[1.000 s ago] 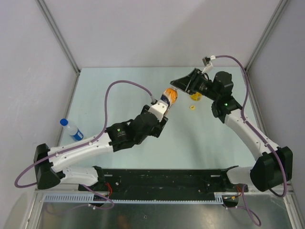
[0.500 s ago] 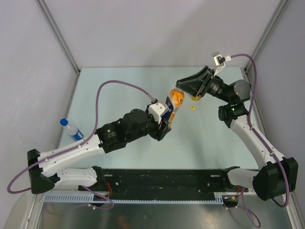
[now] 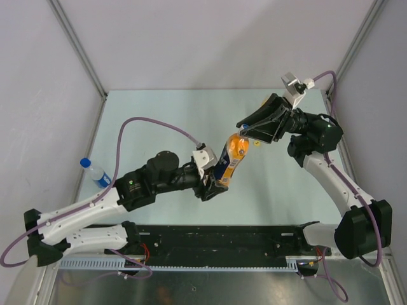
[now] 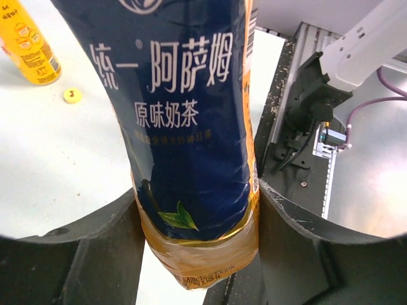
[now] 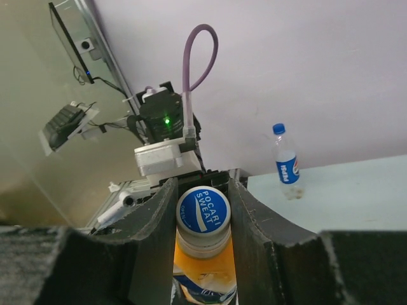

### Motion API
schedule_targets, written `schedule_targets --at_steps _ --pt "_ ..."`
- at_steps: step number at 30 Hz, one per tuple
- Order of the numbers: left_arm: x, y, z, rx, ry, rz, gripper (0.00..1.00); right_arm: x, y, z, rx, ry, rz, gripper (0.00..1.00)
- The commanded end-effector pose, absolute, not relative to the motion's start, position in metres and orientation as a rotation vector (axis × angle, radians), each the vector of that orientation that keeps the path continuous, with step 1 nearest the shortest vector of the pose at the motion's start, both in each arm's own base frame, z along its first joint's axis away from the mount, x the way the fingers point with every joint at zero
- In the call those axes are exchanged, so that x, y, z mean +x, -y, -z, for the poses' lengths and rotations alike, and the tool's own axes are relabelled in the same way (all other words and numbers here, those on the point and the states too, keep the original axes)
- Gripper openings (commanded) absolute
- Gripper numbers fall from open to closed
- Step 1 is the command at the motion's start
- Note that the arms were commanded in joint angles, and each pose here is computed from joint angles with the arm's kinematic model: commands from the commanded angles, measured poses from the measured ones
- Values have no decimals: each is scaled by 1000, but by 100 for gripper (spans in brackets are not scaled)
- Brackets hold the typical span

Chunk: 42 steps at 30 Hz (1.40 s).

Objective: Unscrew the bottle caps

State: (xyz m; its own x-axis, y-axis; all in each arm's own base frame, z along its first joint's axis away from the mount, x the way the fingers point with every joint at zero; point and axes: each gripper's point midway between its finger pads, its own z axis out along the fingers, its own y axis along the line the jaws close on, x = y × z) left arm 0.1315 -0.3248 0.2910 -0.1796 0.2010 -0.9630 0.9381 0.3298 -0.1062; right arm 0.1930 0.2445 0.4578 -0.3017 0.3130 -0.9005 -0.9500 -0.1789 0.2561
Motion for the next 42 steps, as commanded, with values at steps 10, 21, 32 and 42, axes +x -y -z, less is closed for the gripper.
schedule_targets --at_steps 10,21,32,42 --pt "109 319 -390 975 -1152 1099 15 178 -237 -451 -994 -1012 -1637 4" --pt "134 313 -361 895 -1309 993 13 197 -215 -470 -841 -1003 -1602 94" --pt "165 311 -325 850 -1506 821 8 197 -208 -486 -763 -990 -1592 99" --pt "191 303 -303 794 -1639 648 0 274 -198 -465 -336 -1276 -1417 99"
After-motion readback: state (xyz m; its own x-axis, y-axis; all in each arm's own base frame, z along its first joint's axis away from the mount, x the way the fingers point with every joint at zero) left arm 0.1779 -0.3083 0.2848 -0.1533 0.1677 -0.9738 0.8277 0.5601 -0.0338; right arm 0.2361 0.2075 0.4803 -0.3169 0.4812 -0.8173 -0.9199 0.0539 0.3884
